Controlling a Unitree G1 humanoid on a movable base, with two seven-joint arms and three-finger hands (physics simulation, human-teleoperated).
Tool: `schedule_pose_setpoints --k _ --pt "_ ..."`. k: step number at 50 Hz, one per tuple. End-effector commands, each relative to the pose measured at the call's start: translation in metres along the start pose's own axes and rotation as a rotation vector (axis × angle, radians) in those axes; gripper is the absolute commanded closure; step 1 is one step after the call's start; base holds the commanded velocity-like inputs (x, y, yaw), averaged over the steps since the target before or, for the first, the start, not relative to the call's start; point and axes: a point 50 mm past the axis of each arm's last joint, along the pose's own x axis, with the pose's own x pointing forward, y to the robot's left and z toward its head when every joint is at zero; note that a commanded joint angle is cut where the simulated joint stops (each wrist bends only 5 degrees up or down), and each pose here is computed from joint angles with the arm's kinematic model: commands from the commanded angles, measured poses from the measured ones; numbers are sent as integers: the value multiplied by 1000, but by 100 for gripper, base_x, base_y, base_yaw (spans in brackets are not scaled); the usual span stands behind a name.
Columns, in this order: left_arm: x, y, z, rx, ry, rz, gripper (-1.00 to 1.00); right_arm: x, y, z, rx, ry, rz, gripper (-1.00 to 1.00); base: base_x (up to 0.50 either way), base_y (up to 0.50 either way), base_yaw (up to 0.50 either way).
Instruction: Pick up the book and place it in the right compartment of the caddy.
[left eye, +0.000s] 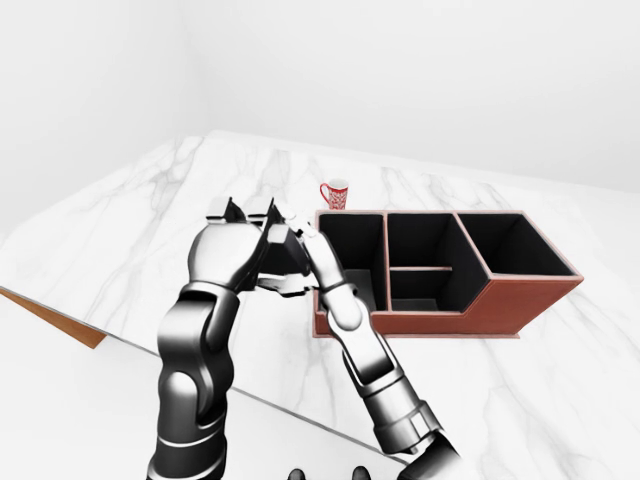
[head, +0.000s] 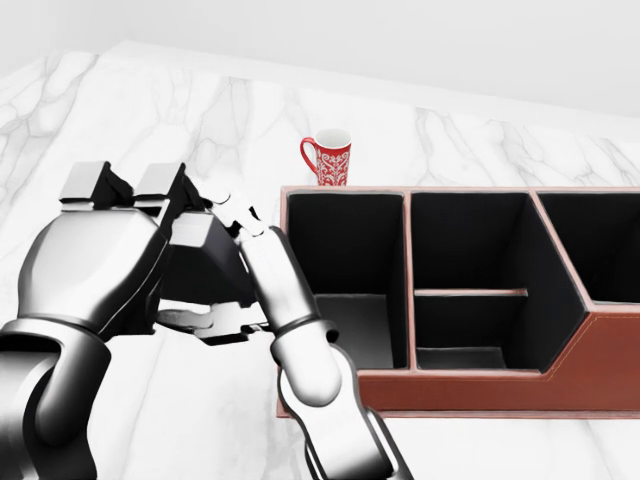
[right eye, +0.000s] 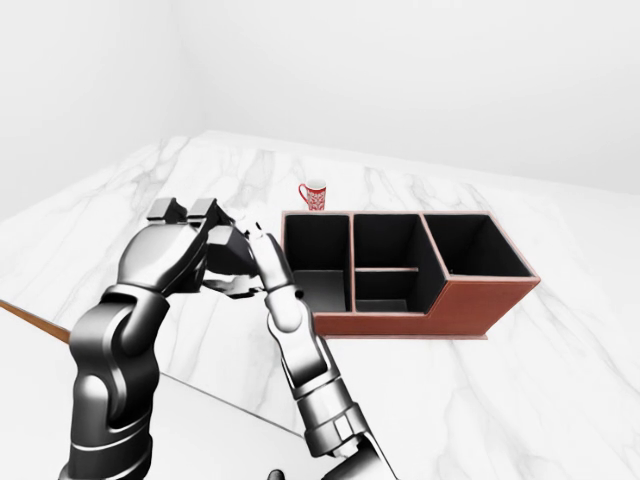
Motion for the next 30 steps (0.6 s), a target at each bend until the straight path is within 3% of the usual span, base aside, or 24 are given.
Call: schedule_pose_setpoints --k 1,29,30 --pt "-1 5 0 6 8 67 100 -5 9 2 13 -17 52 100 0 0 0" --pt "-3 10 0 13 8 57 100 -7 9 -1 22 -24 43 100 0 0 0" --pt "-3 12 0 14 8 61 77 -8 10 -4 23 -24 44 100 0 0 0"
